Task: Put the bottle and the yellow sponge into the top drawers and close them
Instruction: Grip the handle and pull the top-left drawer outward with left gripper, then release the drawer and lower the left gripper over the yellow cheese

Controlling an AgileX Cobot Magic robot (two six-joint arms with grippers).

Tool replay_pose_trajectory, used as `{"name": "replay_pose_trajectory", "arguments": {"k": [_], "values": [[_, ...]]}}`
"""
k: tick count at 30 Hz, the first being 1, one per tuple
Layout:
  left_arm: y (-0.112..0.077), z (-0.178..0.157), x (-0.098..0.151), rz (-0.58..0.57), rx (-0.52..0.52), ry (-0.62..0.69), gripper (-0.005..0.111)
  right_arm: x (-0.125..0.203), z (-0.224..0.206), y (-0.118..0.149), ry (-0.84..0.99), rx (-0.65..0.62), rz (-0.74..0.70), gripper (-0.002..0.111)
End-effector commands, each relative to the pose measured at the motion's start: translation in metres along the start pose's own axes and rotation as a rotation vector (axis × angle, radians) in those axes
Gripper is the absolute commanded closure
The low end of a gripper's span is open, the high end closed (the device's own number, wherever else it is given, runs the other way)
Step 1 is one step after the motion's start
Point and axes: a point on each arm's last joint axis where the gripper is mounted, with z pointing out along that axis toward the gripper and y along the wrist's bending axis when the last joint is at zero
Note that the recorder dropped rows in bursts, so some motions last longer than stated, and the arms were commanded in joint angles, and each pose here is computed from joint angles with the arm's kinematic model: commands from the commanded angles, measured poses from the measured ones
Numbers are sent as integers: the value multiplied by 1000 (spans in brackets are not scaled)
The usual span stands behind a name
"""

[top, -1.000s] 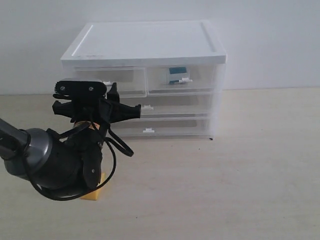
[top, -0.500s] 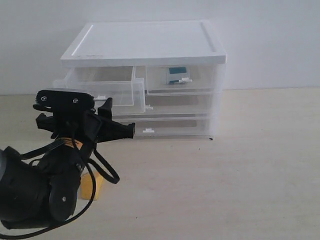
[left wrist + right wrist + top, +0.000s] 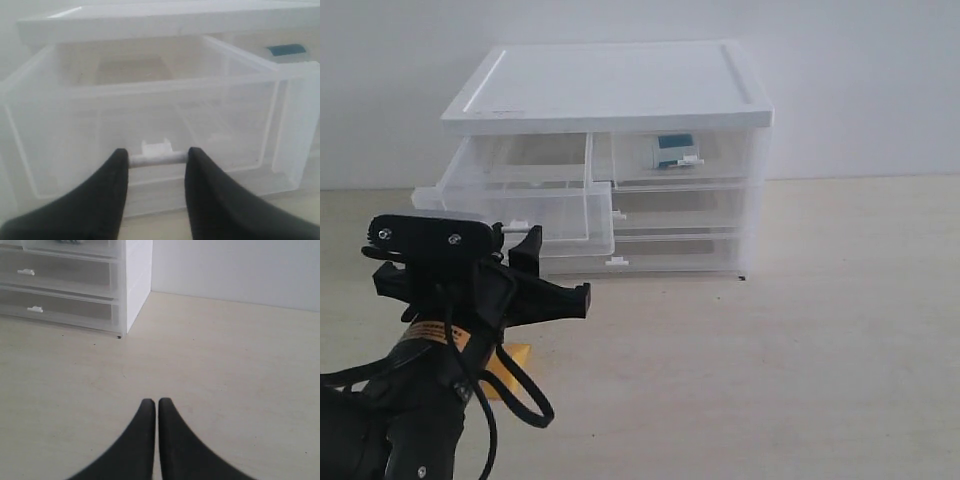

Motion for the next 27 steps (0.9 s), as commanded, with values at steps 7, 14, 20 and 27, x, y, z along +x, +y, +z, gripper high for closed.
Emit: {"name": "replay_pose_trajectory", "arguments": {"k": [7,14,20,27], "values": [[3,-9,1,2,-44,11,43,-1,0,0,-13,2,-1,108],[19,-27,2,1,-51,31,40,-1,0,0,-13,2,-1,108],[34,-48,-1,-2,14,117,40,-1,0,0,-13,2,-1,108],[42,-69,3,-22,113,275,40,-1,0,0,-13,2,-1,108]]}}
